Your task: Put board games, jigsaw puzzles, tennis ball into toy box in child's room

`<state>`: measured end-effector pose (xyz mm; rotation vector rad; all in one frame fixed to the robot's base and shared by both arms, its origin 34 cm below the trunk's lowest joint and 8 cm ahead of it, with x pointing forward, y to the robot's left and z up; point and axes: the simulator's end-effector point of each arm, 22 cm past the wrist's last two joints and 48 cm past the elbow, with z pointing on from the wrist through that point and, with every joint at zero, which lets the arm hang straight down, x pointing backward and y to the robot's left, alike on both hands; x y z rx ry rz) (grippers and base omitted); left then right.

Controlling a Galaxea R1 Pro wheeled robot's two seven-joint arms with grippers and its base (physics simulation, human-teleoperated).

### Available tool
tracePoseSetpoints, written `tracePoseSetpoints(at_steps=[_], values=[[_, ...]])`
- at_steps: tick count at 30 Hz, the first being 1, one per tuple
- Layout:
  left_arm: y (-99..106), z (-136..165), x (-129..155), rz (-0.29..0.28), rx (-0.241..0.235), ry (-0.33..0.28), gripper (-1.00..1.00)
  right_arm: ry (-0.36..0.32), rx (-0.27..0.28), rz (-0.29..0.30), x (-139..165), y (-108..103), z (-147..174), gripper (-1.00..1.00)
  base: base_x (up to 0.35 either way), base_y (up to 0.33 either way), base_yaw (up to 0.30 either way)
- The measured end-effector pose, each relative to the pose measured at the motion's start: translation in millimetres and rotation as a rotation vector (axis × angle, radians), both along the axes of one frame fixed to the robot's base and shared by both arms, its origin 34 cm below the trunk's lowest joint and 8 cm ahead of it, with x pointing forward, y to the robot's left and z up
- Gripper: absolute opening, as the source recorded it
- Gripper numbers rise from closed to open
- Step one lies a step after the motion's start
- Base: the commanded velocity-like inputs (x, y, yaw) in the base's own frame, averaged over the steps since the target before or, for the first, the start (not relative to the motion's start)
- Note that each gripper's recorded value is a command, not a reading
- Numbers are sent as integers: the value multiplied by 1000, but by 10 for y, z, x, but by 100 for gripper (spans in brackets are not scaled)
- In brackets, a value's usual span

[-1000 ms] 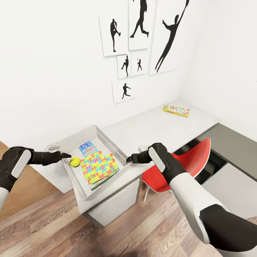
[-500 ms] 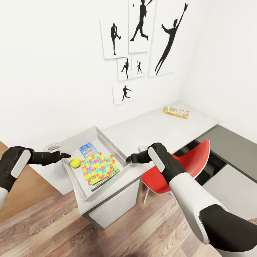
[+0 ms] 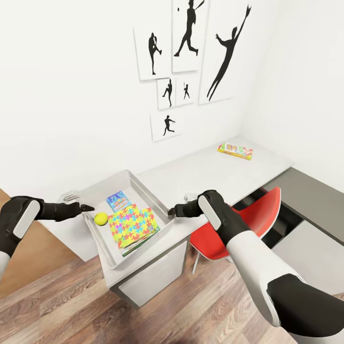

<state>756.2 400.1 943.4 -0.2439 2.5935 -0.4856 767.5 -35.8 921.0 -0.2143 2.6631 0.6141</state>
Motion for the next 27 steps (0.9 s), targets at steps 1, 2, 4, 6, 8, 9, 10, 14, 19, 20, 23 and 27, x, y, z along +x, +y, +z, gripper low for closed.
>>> tracePoseSetpoints(at_steps=[1, 2, 4, 6, 8, 9, 10, 14, 19, 20, 23, 27], values=[[49, 21, -6, 4, 5, -2, 100, -20, 12, 2, 38, 21, 89, 100, 0, 0, 0], [74, 38, -8, 6, 7, -4, 100, -32, 18, 4, 60, 33, 146, 100, 0, 0, 0], [131, 91, -13, 9, 6, -11, 100, -73, 44, 13, 124, 81, 340, 100, 0, 0, 0], [161, 142, -13, 10, -2, -19, 100, -99, 63, 22, 150, 118, 466, 100, 0, 0, 0], [188, 201, -16, 10, -15, -29, 100, -122, 85, 32, 164, 161, 588, 100, 0, 0, 0], [218, 258, -22, 8, -29, -39, 100, -140, 106, 41, 169, 201, 686, 100, 0, 0, 0], [239, 295, -25, 7, -36, -45, 100, -150, 115, 46, 171, 220, 738, 100, 0, 0, 0], [335, 491, -56, -8, -77, -76, 100, -186, 159, 69, 147, 305, 942, 100, 0, 0, 0], [413, 757, -117, -40, -138, -119, 100, -222, 208, 94, 96, 388, 1171, 100, 0, 0, 0], [426, 803, -129, -46, -147, -125, 100, -229, 218, 97, 88, 398, 1217, 100, 0, 0, 0], [473, 983, -186, -70, -187, -152, 100, -258, 263, 106, 54, 383, 1416, 100, 0, 0, 0], [477, 1178, -249, -101, -237, -180, 100, -297, 318, 97, 20, 267, 1648, 100, 0, 0, 0]])
